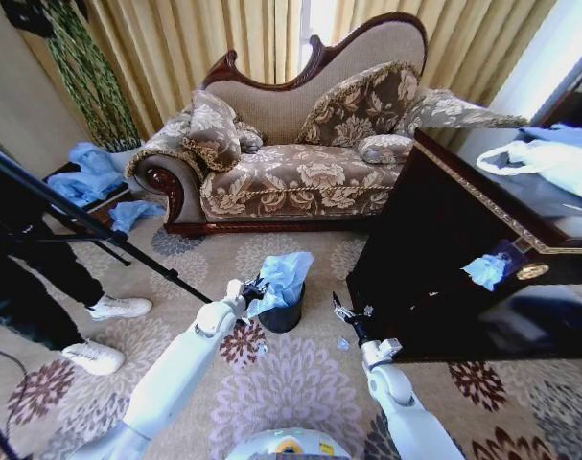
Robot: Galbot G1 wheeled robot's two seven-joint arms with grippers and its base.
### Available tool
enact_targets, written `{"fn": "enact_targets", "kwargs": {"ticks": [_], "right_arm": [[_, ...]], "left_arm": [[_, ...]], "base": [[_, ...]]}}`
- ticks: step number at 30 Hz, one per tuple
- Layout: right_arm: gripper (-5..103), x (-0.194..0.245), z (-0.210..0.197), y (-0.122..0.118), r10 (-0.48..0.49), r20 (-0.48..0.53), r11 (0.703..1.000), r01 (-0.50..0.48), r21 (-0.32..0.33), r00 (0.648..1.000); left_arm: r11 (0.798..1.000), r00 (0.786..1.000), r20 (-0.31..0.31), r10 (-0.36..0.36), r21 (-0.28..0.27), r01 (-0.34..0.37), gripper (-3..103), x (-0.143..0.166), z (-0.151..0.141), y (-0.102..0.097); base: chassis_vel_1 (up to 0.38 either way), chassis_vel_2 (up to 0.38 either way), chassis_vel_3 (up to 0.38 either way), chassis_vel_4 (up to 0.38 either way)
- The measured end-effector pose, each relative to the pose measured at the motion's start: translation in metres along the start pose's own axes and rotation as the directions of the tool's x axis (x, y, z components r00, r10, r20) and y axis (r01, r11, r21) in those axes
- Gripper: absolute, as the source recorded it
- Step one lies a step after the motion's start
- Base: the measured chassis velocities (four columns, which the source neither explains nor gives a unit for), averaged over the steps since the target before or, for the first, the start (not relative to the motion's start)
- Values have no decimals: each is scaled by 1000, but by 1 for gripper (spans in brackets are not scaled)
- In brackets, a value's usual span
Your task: Place a garbage bag over the trash bin.
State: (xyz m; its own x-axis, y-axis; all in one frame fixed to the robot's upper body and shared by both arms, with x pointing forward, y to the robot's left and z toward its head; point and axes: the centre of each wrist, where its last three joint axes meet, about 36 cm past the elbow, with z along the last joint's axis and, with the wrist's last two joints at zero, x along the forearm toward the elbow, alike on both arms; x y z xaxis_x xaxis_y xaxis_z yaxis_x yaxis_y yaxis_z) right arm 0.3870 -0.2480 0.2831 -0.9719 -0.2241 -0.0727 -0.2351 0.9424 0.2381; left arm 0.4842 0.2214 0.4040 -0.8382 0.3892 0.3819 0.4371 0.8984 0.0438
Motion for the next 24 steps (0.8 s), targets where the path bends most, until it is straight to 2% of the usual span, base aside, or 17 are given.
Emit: {"fn": "enact_targets", "kwargs": {"ticks": [1, 3, 5, 12, 14, 17, 20, 21, 22, 24], "right_arm": [[100, -1, 0, 0, -1, 1, 1000, 1, -1, 1000], [100, -1, 0, 1, -1, 2, 1000, 1, -1, 1000], [100, 0, 0, 0, -1, 2, 1000, 1, 1, 1000], [100, 6, -4, -7, 8, 3, 1000, -8, 13, 1000], [100, 9, -7, -12, 12, 5, 1000, -12, 20, 1000], [100, 10, -8, -13, 14, 4, 1000, -14, 22, 1000], [100, 14, -6, -14, 19, 5, 1000, -19, 19, 1000], [100, 14, -6, -14, 19, 5, 1000, -19, 19, 1000], [100, 16, -5, -14, 22, 6, 1000, -22, 18, 1000], [100, 20, -3, -14, 30, 5, 999, -30, 17, 1000]], "left_arm": [[1000, 1000, 9, 4, 3, -4, 11, 3, -2, -3], [1000, 1000, 15, 3, 8, -3, 11, 5, -3, -5], [1000, 1000, 19, -11, 29, 10, 2, 7, -1, -7], [995, 998, 20, -64, 74, 62, 0, 5, 7, -6], [988, 993, 27, -114, 108, 111, 0, 5, 8, -8], [980, 987, 37, -155, 129, 149, 0, 5, 10, -9], [939, 959, 59, -279, 227, 259, 0, 6, 10, -18], [939, 959, 59, -279, 227, 259, 0, 6, 10, -18], [925, 951, 60, -302, 257, 278, 0, 6, 10, -21], [881, 928, 57, -368, 341, 329, 0, 10, 17, -23]], "base": [[0, 0, 0, 0], [0, 0, 0, 0], [0, 0, 0, 0], [0, 0, 0, 0], [0, 0, 0, 0], [0, 0, 0, 0], [0, 0, 0, 0], [0, 0, 0, 0], [0, 0, 0, 0], [0, 0, 0, 0]]}}
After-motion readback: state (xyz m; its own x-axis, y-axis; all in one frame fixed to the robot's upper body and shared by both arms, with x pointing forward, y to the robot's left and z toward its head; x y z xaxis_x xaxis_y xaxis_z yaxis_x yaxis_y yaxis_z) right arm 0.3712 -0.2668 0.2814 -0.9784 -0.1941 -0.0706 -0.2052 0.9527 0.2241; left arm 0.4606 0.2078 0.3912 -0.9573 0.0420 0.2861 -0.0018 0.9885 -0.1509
